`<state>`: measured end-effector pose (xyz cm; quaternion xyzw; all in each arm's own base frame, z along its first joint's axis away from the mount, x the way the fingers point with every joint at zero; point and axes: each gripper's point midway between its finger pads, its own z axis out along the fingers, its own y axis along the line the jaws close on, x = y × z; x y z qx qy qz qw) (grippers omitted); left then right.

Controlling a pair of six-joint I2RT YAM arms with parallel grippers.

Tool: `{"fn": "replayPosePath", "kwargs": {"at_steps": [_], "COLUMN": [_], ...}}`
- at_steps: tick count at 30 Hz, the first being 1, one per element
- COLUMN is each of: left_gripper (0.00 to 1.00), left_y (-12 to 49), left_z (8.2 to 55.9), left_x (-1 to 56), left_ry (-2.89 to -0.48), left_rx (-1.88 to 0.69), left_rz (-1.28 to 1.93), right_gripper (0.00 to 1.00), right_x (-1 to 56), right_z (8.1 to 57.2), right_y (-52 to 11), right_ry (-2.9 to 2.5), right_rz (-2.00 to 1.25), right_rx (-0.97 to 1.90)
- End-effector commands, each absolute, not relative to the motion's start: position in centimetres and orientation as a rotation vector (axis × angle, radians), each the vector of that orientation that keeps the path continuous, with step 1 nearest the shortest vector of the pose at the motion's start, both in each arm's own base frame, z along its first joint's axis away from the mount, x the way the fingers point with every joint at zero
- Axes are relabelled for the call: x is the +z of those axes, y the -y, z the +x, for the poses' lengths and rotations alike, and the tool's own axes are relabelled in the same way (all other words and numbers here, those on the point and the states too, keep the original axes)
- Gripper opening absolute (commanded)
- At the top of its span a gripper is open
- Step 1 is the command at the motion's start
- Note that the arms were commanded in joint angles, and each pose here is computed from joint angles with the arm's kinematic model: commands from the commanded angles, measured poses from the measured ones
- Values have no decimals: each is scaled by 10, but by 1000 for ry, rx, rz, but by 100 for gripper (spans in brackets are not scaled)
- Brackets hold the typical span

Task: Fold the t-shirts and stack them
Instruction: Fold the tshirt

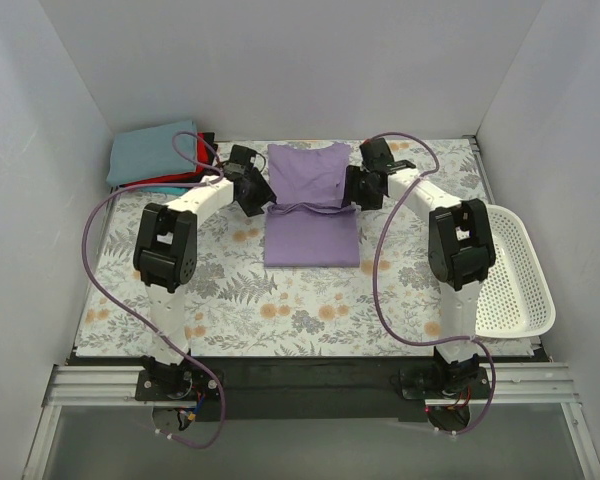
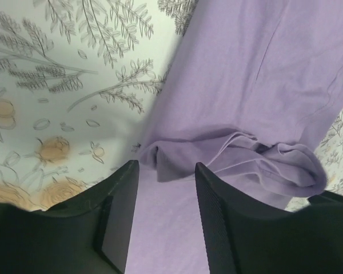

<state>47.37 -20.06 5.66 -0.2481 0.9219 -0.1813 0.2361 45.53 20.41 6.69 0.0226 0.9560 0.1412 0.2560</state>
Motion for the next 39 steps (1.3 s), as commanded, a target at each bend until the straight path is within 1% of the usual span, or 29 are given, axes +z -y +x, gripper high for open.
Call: {"fn": "replayPosePath", "kwargs": {"at_steps": [1,2,5,6,8,9,10,12,16,20,22,25,27,28,31,33,36,39], "left_gripper": [47,49,48,43,33,25,21,12,12,11,11,11,11,11,11,11,11,11], "left_y": [187,184,179,180,183,191,195,210,226,239,240,239,231,230,223,215,208,211], "left_z": [496,496,485,480,465,458,452,438,420,419,429,457,473,483,502,505,506,509], "left_x": [106,117,127,124,115,116,113,107,101,92,94,91,76,81,66,48,39,42], "left_ry": [-2398,-2373,-2372,-2383,-2418,-2425,-2438,-2479,-2508,-2519,-2496,-2447,-2454,-2433,-2431,-2461,-2470,-2465], "left_rx": [-570,-577,-563,-566,-571,-588,-593,-636,-671,-746,-739,-732,-723,-730,-708,-675,-675,-707], "left_rz": [-640,-631,-608,-609,-607,-586,-576,-545,-529,-514,-525,-540,-587,-590,-610,-649,-690,-669], "right_gripper": [67,69,69,68,63,61,53,50,50,47,47,44,43,43,43,43,43,43], "right_x": [107,113,129,138,129,129,122,117,112,108,102,84,79,72,62,58,51,44], "right_z": [485,486,477,473,457,451,444,432,412,391,381,366,361,355,346,342,333,325], "right_y": [-199,-196,-193,-194,-202,-205,-207,-220,-230,-246,-246,-245,-243,-239,-231,-228,-222,-217], "right_ry": [-2471,-2456,-2431,-2415,-2443,-2444,-2464,-2479,-2495,-2524,-2541,-2593,-2605,-2627,-2646,-2653,-2672,-2687], "right_rz": [45,40,17,12,-30,-38,-53,-94,-121,-157,-164,-167,-166,-165,-166,-167,-164,-159], "right_rx": [425,415,409,417,425,428,431,460,475,551,537,551,553,537,508,493,478,469]}}
